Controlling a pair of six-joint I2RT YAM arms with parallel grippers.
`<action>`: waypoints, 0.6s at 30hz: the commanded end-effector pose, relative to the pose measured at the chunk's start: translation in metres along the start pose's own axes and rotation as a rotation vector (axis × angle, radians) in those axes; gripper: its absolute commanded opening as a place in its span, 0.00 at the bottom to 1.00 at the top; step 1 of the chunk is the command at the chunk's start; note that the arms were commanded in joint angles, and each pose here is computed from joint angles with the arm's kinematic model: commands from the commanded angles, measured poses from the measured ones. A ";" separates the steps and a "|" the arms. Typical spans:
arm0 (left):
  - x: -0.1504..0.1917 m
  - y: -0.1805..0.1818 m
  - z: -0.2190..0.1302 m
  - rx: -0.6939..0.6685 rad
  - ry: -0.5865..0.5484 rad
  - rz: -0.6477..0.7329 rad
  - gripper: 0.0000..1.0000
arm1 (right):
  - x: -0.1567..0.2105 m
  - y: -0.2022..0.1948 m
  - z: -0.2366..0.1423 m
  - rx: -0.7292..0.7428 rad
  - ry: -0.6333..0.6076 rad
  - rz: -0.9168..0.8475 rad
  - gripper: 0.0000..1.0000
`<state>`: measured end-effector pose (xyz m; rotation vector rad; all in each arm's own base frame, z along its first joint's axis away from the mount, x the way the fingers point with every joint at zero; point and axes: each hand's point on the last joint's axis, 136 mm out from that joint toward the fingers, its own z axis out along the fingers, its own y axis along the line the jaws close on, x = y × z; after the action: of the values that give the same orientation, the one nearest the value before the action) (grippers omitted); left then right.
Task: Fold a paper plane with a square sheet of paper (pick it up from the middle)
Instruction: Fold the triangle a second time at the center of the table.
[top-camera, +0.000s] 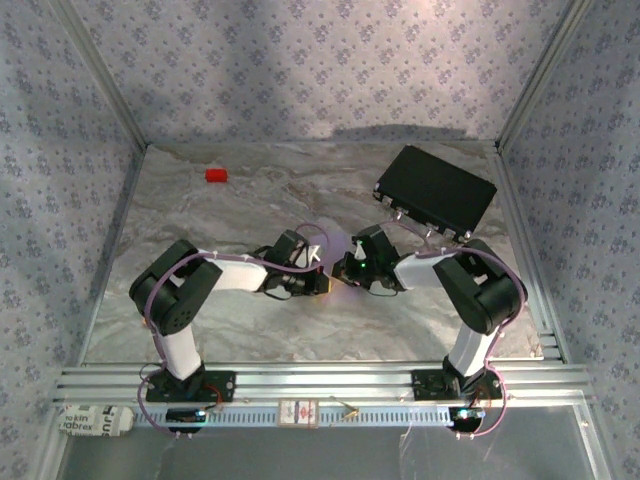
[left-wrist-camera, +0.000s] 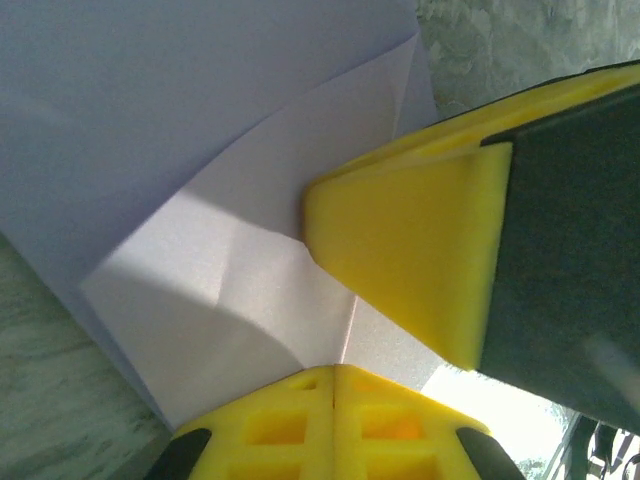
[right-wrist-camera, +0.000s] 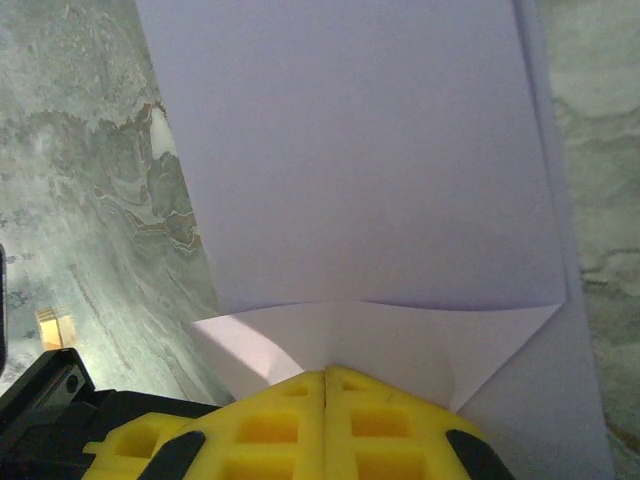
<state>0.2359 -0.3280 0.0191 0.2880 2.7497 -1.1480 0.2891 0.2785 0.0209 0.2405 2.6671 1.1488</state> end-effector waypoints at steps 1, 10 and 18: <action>0.035 0.047 0.006 -0.147 0.102 -0.068 0.00 | -0.005 -0.036 0.002 0.083 -0.018 0.072 0.00; 0.048 0.061 0.009 -0.171 0.121 -0.085 0.00 | -0.036 -0.042 -0.011 0.089 -0.078 0.108 0.00; 0.046 0.057 0.008 -0.161 0.121 -0.076 0.00 | -0.055 -0.038 -0.032 0.113 -0.159 0.093 0.00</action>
<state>0.2365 -0.3282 0.0187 0.2980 2.7242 -1.1684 0.3222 0.2411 0.0224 0.4093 2.6192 1.1186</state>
